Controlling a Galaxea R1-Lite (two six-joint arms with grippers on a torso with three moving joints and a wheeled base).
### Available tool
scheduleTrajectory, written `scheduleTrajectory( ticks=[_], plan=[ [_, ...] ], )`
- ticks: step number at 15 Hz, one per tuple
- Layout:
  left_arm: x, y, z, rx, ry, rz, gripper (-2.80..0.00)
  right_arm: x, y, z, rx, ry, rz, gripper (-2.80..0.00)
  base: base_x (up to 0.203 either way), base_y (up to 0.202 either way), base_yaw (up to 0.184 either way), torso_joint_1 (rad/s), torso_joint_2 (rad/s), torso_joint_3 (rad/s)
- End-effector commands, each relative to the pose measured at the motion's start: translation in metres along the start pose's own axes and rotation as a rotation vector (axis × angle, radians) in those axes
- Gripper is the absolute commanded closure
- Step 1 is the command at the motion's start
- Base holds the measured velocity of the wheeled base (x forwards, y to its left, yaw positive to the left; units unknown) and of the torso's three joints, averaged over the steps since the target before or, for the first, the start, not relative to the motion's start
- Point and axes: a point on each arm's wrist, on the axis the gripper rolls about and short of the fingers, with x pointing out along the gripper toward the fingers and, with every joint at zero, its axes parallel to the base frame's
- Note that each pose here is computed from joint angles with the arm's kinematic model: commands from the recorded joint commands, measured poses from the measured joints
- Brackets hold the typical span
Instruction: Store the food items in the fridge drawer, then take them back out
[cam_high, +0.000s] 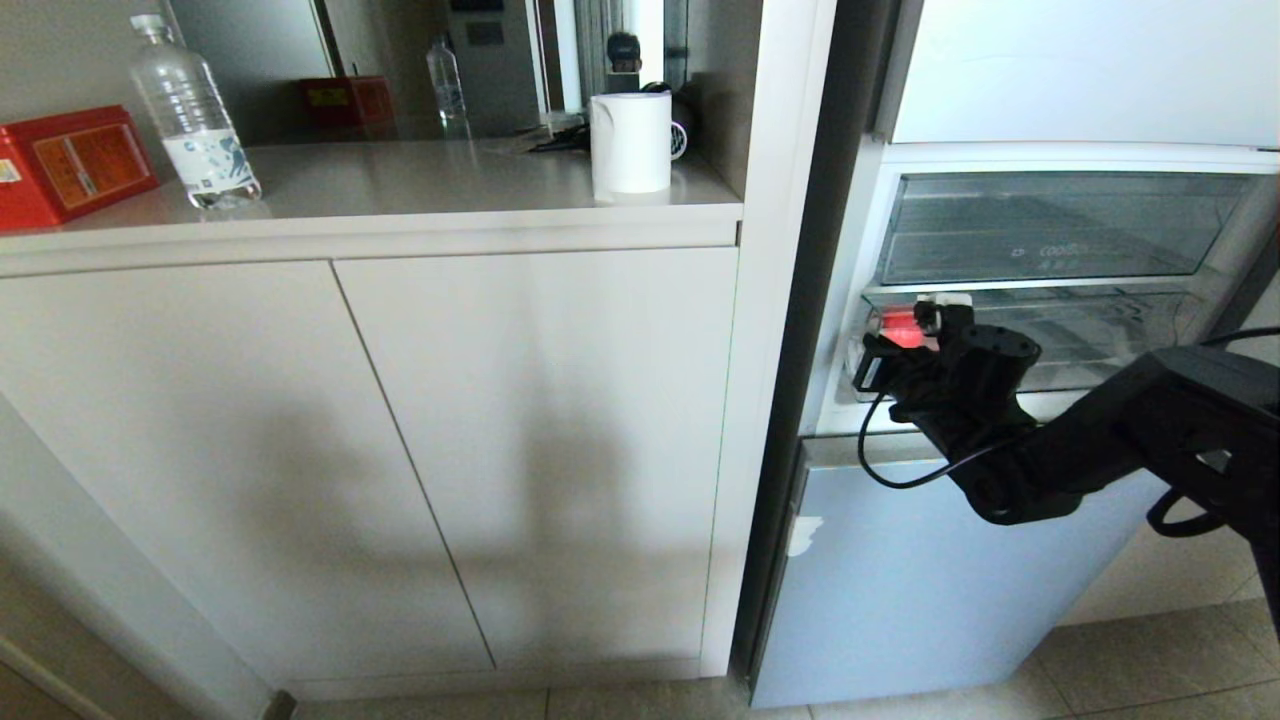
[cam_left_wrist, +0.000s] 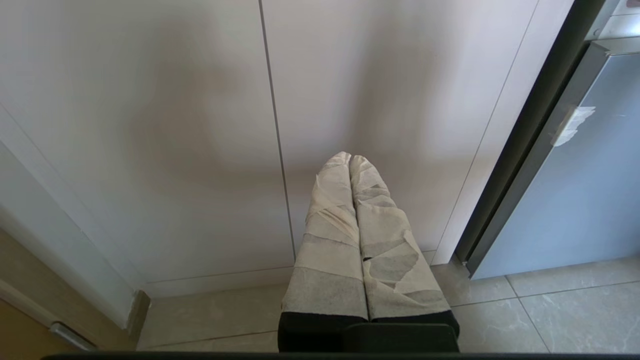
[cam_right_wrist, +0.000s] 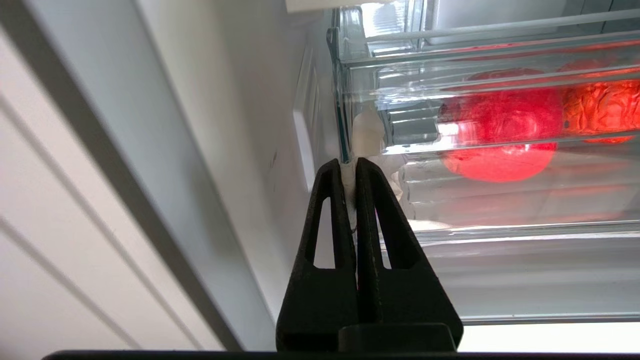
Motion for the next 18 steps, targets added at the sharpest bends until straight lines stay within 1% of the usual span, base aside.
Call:
scheduleTrajectory(
  ticks=[1,4,9,14,18],
  plan=[
    [0.0,0.0,0.0,0.0,0.001,0.0,0.0,-0.016,0.0,0.005,0.003,0.002,0.001,0.0,0.0,0.0,0.0,0.0,0.0,0.0],
    [0.0,0.0,0.0,0.0,0.001,0.0,0.0,-0.035,-0.001,0.005,0.004,-0.003,0.003,0.0,0.0,0.0,0.0,0.0,0.0,0.0],
    [0.0,0.0,0.0,0.0,0.001,0.001,0.0,-0.062,-0.001,0.014,0.008,-0.006,0.004,0.0,0.0,0.0,0.0,0.0,0.0,0.0],
    [0.0,0.0,0.0,0.0,0.001,0.0,0.0,-0.086,0.004,0.021,0.013,0.013,0.014,0.0,0.0,0.0,0.0,0.0,0.0,0.0],
    [0.0,0.0,0.0,0.0,0.001,0.0,0.0,-0.104,0.009,0.02,0.014,0.041,0.027,0.0,0.0,0.0,0.0,0.0,0.0,0.0]
  ],
)
